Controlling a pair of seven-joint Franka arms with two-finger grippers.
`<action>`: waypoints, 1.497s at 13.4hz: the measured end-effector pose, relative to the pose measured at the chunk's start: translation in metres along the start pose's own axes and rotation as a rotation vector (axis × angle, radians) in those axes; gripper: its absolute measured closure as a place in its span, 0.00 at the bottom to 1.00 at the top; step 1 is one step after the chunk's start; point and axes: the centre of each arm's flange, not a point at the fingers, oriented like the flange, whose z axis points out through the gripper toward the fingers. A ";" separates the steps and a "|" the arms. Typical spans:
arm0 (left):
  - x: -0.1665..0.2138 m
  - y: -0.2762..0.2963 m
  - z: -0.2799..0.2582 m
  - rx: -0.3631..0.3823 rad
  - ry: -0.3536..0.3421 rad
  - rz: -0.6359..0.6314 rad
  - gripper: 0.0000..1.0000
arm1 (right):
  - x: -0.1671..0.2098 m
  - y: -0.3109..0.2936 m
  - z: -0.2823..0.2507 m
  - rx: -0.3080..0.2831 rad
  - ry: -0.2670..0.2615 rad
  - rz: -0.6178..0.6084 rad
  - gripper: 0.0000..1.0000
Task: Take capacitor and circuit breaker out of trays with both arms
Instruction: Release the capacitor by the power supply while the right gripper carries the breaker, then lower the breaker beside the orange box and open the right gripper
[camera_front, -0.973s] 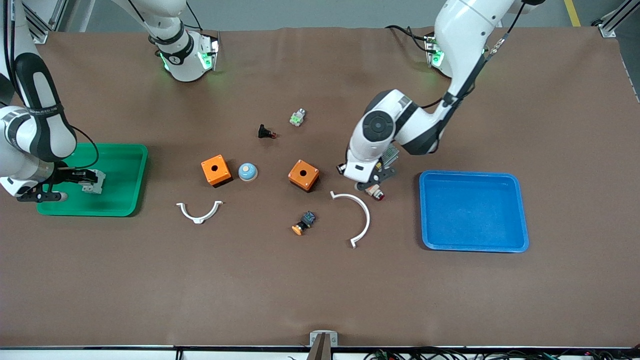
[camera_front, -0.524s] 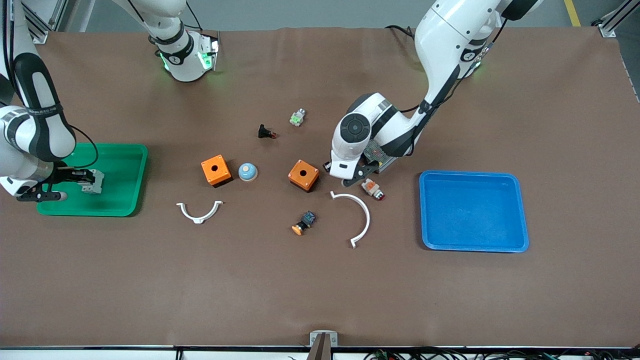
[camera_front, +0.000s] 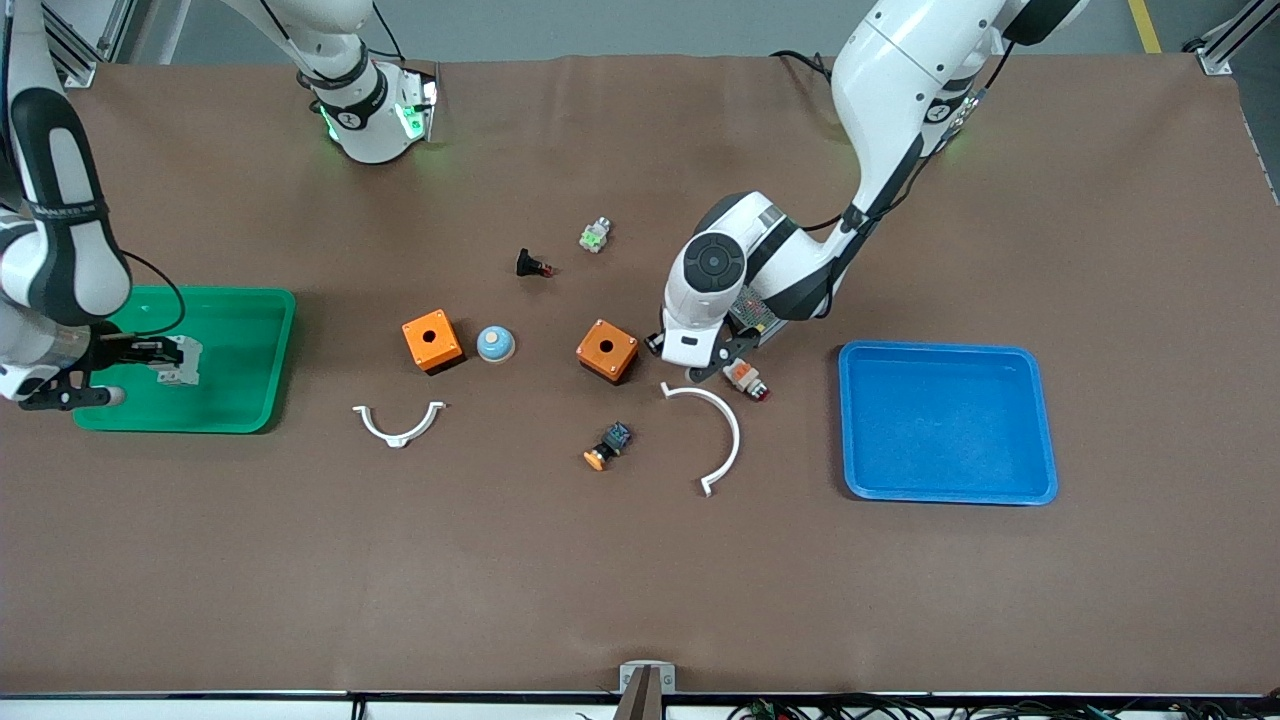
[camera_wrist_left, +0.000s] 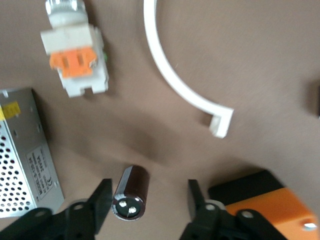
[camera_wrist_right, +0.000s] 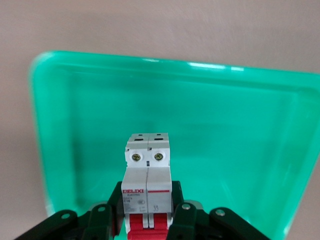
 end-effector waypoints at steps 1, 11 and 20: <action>0.015 0.001 -0.017 -0.013 0.027 -0.013 0.15 | 0.004 -0.012 -0.029 -0.001 -0.004 -0.007 0.60; 0.224 -0.113 -0.266 0.114 0.267 0.087 0.00 | 0.060 -0.298 -0.124 0.029 -0.006 0.084 0.60; 0.258 -0.222 -0.397 0.194 0.240 0.336 0.00 | 0.076 -0.455 -0.033 0.074 0.040 0.183 0.60</action>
